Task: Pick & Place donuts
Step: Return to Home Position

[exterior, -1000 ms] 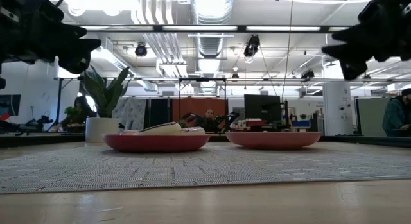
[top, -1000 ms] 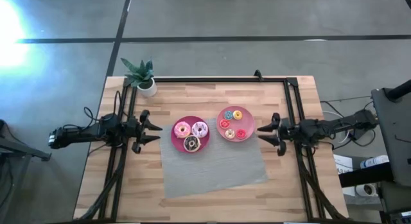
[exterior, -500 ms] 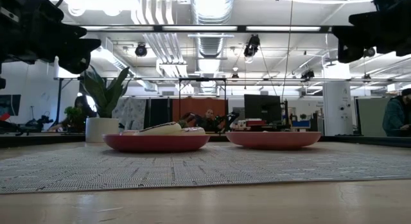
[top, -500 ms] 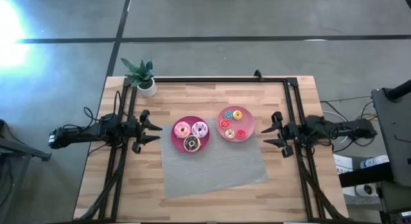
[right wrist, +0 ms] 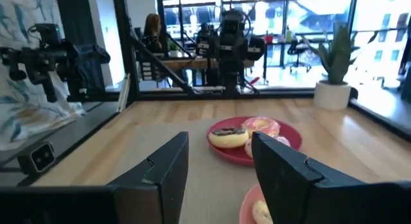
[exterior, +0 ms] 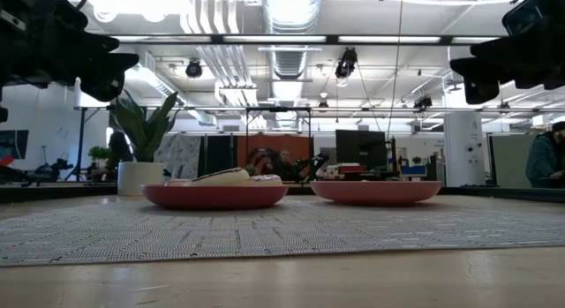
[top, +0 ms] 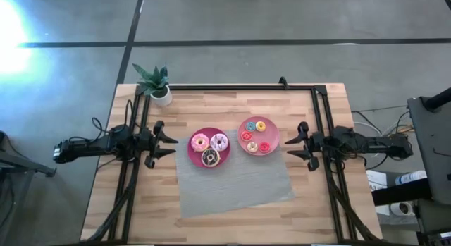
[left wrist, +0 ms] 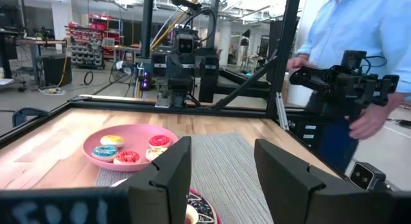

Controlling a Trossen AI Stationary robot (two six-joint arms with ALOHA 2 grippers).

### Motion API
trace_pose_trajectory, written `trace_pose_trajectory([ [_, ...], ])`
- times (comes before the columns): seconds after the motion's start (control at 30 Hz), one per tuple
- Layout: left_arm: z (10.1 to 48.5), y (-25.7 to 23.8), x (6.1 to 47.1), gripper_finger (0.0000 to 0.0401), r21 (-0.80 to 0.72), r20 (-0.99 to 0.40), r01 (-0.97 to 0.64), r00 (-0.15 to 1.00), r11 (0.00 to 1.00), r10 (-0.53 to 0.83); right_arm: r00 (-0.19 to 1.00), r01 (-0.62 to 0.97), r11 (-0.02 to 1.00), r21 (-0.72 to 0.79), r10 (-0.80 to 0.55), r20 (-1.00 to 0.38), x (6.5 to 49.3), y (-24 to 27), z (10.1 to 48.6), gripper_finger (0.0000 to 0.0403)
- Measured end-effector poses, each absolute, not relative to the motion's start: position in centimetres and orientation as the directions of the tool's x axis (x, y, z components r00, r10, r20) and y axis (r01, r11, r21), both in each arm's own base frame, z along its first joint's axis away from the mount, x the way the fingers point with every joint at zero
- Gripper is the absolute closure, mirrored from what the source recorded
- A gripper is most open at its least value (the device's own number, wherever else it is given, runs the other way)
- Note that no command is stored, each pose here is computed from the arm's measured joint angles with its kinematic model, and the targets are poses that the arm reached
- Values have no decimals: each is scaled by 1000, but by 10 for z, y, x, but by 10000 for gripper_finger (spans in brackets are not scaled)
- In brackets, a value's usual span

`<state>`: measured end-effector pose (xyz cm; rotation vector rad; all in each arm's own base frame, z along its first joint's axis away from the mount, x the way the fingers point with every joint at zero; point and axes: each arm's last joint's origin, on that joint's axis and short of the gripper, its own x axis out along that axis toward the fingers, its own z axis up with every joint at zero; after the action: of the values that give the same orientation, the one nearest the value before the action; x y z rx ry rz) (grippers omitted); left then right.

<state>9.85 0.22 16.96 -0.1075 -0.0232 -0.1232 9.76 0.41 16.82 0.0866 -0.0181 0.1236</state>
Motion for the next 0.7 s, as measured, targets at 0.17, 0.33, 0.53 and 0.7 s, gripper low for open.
trace_pose_trajectory([
  [0.17, 170, 2, 99, 256, -106, 30, 124, 992, 987, -121, 993, -121, 986, 118, 121, 8, 99, 4, 167, 241],
  [0.33, 170, 2, 99, 256, -105, 30, 124, 992, 987, -121, 993, -121, 986, 119, 121, 6, 99, 4, 167, 241],
  [0.53, 170, 2, 99, 256, -106, 30, 124, 992, 987, -121, 993, -120, 986, 119, 121, 6, 99, 4, 167, 241],
  [0.7, 170, 2, 99, 256, -105, 30, 124, 992, 987, -121, 993, -120, 986, 119, 120, 7, 99, 4, 167, 241],
])
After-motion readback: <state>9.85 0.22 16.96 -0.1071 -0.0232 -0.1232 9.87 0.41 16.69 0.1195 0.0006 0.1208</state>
